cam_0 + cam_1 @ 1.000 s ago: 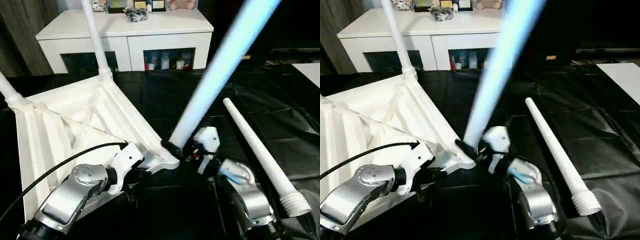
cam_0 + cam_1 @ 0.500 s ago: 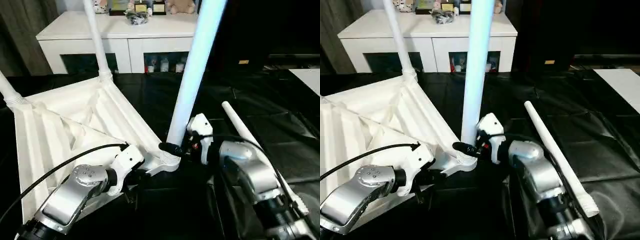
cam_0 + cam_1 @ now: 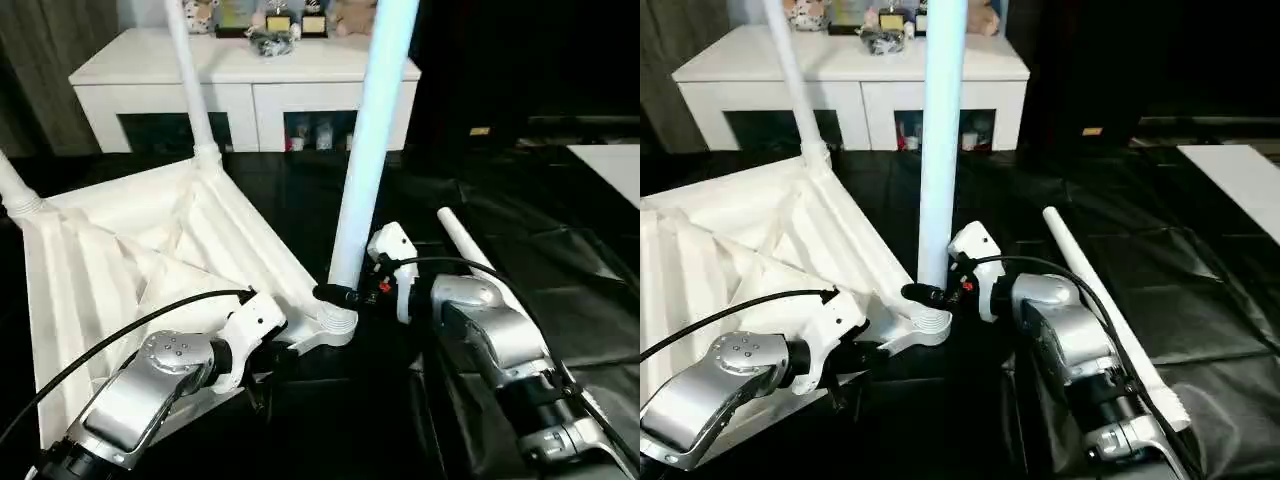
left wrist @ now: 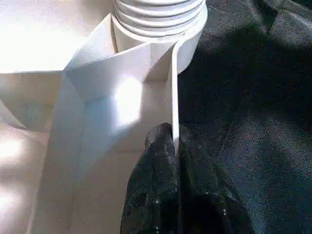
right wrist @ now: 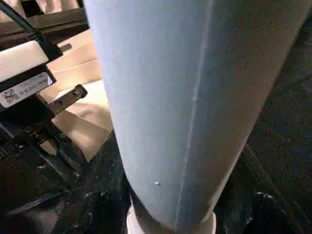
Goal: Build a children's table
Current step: Insert table leg to table base, then rotate leg to tighten
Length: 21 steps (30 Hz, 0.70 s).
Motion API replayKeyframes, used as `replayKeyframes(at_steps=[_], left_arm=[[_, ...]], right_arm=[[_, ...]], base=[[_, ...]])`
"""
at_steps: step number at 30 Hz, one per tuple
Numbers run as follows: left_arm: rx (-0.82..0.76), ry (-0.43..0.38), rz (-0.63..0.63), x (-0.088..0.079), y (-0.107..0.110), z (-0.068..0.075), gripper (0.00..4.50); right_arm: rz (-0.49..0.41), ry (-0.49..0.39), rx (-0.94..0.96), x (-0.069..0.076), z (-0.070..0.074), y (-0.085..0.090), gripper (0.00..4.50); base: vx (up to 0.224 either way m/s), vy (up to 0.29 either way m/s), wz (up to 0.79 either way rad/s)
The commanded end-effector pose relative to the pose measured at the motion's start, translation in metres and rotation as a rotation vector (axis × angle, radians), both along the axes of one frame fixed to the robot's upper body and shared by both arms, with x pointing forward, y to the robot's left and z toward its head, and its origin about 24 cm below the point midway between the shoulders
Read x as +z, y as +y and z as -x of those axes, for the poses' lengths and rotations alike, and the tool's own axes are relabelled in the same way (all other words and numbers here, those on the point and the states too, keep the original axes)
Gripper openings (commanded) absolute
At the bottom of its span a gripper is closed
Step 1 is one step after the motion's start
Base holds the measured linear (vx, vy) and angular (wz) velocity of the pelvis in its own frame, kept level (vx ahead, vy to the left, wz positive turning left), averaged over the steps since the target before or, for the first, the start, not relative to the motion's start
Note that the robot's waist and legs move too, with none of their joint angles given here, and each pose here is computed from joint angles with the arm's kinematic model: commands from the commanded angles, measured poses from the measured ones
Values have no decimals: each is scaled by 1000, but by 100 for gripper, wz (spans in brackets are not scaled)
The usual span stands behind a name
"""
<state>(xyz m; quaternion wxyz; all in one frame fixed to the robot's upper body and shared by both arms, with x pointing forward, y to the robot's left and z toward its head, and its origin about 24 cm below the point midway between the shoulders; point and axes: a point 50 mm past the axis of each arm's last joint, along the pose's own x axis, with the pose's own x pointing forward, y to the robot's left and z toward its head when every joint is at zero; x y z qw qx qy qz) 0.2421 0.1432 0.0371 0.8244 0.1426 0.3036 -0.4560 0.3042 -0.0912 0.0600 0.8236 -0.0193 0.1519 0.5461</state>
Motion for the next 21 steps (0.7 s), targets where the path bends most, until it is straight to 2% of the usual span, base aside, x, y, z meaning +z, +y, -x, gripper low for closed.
replayKeyframes(at_steps=[1, 6, 12, 13, 15, 17, 21], left_arm=[[-41, -2, 33, 3, -4, 0, 0], [-36, 1, 30, 3, -2, -1, 0], [7, -5, 5, 0, 1, -7, 0], [41, -9, -3, -3, 1, -10, 0], [83, -14, -11, -6, 0, -15, 0], [176, -21, -21, -11, -9, -26, 0], [225, -26, -25, -13, -21, -35, 0]], right_arm=[[164, 274, -7, -62, 24, -9, 184], [157, 242, -27, -56, 16, -9, 184], [190, 202, -93, -58, 12, -8, 184], [206, 174, -178, -60, 6, -7, 184], [211, 177, -288, -61, -2, -6, 184], [228, 159, -437, -62, -12, -2, 184], [227, 164, -523, -63, -18, 3, 184]], base=[[0, 0, 0], [0, 0, 0], [0, 0, 0], [0, 0, 0], [0, 0, 0], [-55, 4, -9], [-65, 41, -14]])
